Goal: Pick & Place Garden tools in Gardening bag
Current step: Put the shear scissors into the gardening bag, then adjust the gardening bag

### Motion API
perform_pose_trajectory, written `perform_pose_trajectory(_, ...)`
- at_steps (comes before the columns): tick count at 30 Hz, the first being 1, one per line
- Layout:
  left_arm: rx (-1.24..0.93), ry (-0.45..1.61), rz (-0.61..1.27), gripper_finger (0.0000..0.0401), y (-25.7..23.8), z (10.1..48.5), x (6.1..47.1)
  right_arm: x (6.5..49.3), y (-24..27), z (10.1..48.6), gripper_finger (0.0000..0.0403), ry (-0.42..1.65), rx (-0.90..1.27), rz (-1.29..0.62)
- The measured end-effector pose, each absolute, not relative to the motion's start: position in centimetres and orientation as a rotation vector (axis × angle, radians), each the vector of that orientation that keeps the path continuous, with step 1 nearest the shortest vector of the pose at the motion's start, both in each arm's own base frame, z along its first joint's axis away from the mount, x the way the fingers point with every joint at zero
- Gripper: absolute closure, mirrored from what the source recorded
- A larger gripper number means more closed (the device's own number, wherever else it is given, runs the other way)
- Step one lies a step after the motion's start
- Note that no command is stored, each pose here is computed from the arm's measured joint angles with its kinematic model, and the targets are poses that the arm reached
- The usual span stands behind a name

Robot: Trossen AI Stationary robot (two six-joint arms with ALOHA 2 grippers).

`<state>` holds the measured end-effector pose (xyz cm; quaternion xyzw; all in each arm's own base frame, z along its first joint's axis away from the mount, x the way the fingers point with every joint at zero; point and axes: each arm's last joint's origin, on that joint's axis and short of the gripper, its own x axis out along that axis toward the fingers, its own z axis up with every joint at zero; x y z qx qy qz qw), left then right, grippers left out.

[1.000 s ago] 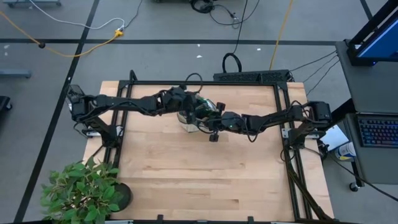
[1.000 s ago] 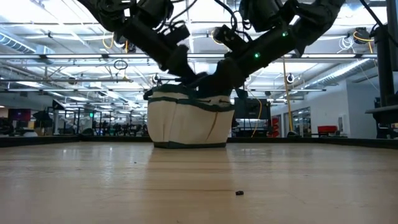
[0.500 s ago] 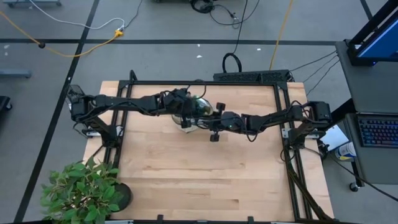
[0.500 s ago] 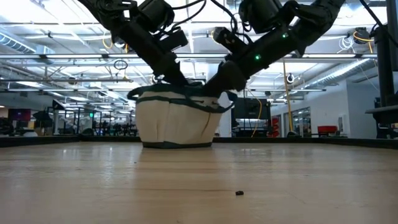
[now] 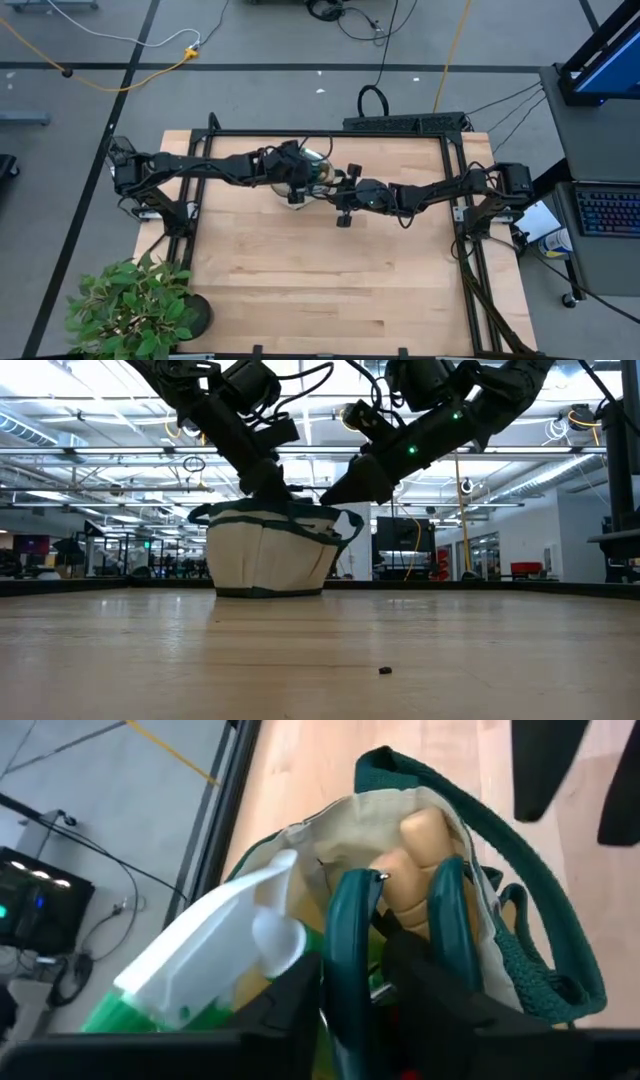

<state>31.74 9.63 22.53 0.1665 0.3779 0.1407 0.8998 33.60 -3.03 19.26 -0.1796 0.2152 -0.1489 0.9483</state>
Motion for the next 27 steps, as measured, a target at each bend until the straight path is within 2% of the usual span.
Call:
perform_pose_trajectory(5,0.438,0.798,0.304,0.0221,9.0,22.7,31.8,33.6,-3.0,19.3,0.0292,0.438,-0.366,-0.304)
perform_pose_trajectory(9,0.499,0.780,0.363,0.0197,7.7,24.0,31.4,33.6,-3.0,19.3,0.0291,0.440,-0.377,-0.303)
perform_pose_trajectory(14,0.531,0.718,0.435,0.0190,6.0,26.5,30.3,33.6,-3.0,19.5,0.0291,0.433,-0.394,-0.302)
perform_pose_trajectory(21,0.318,0.654,0.507,0.0190,5.1,28.5,28.3,33.5,-3.0,19.4,0.0291,0.434,-0.368,-0.307)
perform_pose_trajectory(27,0.222,0.786,0.524,0.0190,4.9,27.8,26.7,33.3,-1.9,19.9,0.0291,0.433,-0.384,-0.271)
